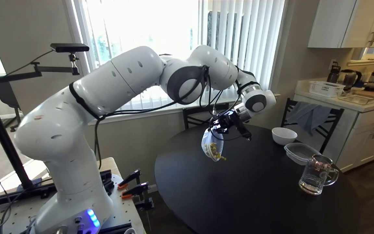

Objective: Pour the contents of the lunchbox onto the table

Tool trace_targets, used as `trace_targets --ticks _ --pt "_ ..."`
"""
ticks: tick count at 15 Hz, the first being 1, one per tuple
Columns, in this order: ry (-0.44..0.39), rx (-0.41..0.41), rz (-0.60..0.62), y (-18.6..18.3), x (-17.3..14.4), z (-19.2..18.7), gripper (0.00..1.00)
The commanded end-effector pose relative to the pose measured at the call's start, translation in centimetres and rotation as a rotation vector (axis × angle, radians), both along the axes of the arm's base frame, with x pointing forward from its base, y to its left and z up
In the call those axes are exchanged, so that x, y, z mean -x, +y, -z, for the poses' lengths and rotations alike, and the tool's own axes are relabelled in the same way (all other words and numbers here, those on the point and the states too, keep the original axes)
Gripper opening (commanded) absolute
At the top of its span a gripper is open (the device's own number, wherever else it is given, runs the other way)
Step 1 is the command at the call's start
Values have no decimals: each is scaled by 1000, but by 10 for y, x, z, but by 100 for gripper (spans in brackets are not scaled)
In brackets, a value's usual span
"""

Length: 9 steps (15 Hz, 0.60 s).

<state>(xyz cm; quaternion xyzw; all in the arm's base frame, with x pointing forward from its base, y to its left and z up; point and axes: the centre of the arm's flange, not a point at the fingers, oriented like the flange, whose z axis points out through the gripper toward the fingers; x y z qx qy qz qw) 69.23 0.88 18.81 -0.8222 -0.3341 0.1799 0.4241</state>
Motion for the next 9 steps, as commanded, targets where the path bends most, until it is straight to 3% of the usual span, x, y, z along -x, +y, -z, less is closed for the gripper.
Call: trace_targets --ticks 1,5,9 --pt "142 -89 15 -1 -44 2 2" --pt "222 -109 36 -12 -47 8 2" --pt "268 -180 76 -26 -53 9 2"
